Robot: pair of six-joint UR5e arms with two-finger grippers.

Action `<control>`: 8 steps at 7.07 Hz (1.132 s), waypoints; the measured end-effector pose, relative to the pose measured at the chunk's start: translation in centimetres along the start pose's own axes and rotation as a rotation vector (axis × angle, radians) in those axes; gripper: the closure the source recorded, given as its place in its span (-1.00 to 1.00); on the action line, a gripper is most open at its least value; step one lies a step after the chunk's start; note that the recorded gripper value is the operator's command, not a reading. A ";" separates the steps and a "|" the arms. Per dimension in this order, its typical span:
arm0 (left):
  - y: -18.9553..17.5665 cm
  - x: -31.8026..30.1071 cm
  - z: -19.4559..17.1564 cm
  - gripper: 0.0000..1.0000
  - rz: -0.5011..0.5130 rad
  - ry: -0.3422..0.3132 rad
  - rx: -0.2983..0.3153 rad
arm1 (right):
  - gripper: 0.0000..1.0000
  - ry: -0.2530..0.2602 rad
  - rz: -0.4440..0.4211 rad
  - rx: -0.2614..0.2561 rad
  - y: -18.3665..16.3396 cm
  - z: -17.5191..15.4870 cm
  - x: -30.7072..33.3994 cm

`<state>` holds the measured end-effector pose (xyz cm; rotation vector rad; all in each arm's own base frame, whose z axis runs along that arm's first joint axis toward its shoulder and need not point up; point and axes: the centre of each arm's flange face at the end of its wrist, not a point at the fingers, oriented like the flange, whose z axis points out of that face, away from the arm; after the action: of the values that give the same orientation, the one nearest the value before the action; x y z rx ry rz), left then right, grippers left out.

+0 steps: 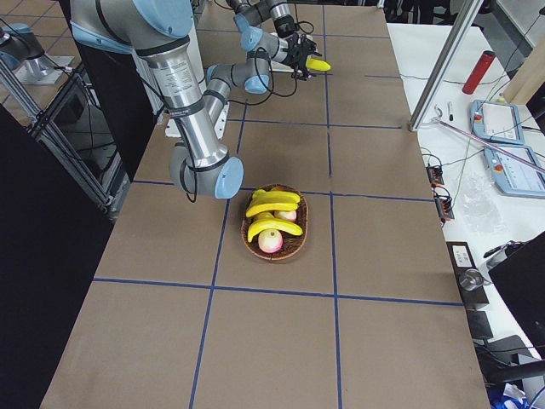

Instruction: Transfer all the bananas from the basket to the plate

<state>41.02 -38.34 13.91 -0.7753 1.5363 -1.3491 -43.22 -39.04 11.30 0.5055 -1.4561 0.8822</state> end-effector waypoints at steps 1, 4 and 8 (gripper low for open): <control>-0.1 0.3 -0.1 1.00 -0.011 0.005 0.002 | -1.00 -0.006 -0.002 -0.008 -0.1 -0.4 -0.2; -4.8 6.7 -1.8 1.00 -0.006 0.013 0.081 | -1.00 -0.008 -0.080 -0.110 -2.3 -4.5 -0.4; -20.1 6.3 -9.9 1.00 0.488 -0.241 0.199 | -1.00 0.192 -0.305 -0.209 -11.9 -6.1 0.8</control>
<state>27.29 -44.13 31.80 -0.3858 1.2706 -0.9857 -30.33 -41.34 14.02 0.4576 -1.2386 0.5156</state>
